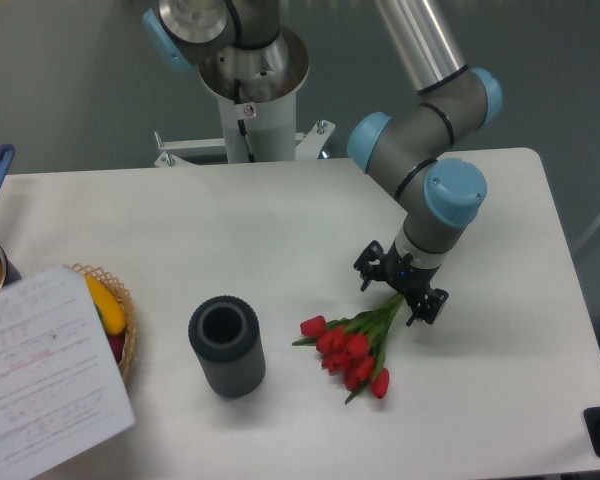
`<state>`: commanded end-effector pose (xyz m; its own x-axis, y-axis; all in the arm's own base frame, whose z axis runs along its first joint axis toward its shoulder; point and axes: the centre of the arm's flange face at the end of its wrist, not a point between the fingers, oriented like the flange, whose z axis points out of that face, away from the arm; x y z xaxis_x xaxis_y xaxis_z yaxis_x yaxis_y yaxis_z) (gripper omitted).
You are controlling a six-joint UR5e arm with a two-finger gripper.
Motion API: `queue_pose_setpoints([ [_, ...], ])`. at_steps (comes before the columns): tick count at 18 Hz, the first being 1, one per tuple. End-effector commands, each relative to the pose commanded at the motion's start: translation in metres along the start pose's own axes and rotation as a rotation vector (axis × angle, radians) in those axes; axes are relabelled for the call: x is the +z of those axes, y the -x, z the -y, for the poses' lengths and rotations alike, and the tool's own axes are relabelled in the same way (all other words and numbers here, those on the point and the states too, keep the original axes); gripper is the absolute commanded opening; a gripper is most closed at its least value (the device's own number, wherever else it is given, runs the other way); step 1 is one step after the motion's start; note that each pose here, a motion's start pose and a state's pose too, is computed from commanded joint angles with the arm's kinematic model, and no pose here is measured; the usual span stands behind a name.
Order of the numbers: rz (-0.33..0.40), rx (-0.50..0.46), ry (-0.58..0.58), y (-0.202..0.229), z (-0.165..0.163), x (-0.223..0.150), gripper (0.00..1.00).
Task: Pick up the flowers from the table
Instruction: 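Lower the open gripper toward the tulip stems above the flower heads, then close the gripper around the green tulip stems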
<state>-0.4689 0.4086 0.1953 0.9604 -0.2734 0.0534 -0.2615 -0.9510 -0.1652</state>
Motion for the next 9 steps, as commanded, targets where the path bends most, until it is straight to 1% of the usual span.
queue_pose_setpoints([
  [8,0.016,0.011,-0.002,0.0015,0.0052,0.0097,1.0],
  [9,0.016,0.011,-0.002,0.0011,0.006,0.0099,0.98],
])
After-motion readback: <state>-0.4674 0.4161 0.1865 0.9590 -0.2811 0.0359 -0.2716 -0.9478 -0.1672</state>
